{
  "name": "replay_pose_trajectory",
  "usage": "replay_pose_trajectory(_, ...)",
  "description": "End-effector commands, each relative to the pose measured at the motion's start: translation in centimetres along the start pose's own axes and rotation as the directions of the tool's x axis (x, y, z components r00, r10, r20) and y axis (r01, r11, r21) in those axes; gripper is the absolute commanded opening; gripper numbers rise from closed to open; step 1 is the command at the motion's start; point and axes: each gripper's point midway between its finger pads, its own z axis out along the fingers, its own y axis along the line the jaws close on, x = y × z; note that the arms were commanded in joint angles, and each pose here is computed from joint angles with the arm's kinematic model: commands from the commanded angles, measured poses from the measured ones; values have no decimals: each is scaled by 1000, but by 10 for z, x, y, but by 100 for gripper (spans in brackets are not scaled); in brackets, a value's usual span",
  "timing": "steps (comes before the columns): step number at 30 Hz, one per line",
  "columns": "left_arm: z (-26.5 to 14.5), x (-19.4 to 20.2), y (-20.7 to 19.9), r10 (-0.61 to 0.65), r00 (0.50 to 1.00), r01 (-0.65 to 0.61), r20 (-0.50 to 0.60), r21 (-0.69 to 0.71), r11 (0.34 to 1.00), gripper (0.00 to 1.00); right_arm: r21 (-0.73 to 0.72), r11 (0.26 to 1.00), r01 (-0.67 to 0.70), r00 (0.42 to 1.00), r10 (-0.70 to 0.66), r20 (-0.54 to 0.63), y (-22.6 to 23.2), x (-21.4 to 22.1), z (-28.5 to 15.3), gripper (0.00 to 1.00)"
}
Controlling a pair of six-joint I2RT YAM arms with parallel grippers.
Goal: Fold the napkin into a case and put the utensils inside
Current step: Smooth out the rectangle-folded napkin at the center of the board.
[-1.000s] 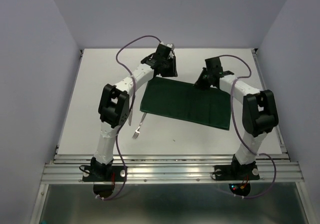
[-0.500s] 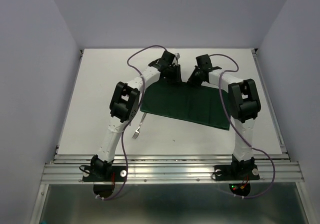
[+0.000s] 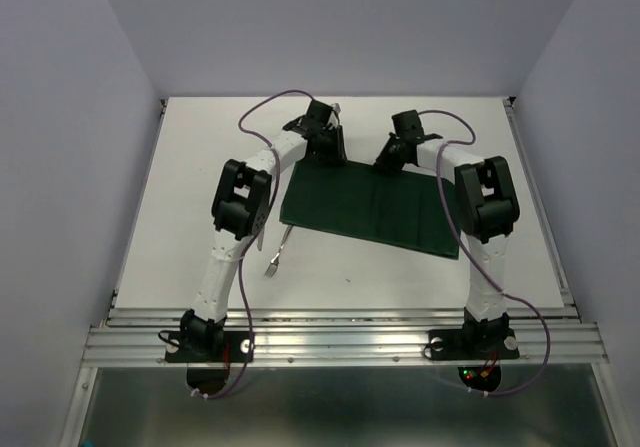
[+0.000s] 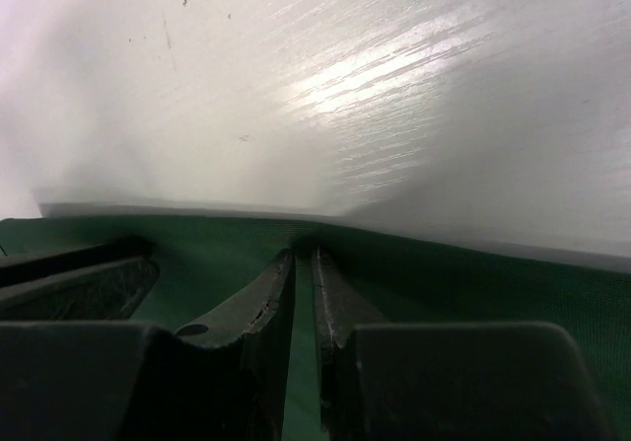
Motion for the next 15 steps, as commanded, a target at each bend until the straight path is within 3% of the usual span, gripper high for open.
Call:
replay_pose_trajectory(1,4,9,29,-13,1000,12,-15,-62,998,39,33,999,-15,1000,14,26,-21,-13,-4,18)
replay_pose_trajectory(15,6,12,55,-27,999,25,-25,-106,994,39,73,995,-62,996,57,65,-79,-35,-38,17)
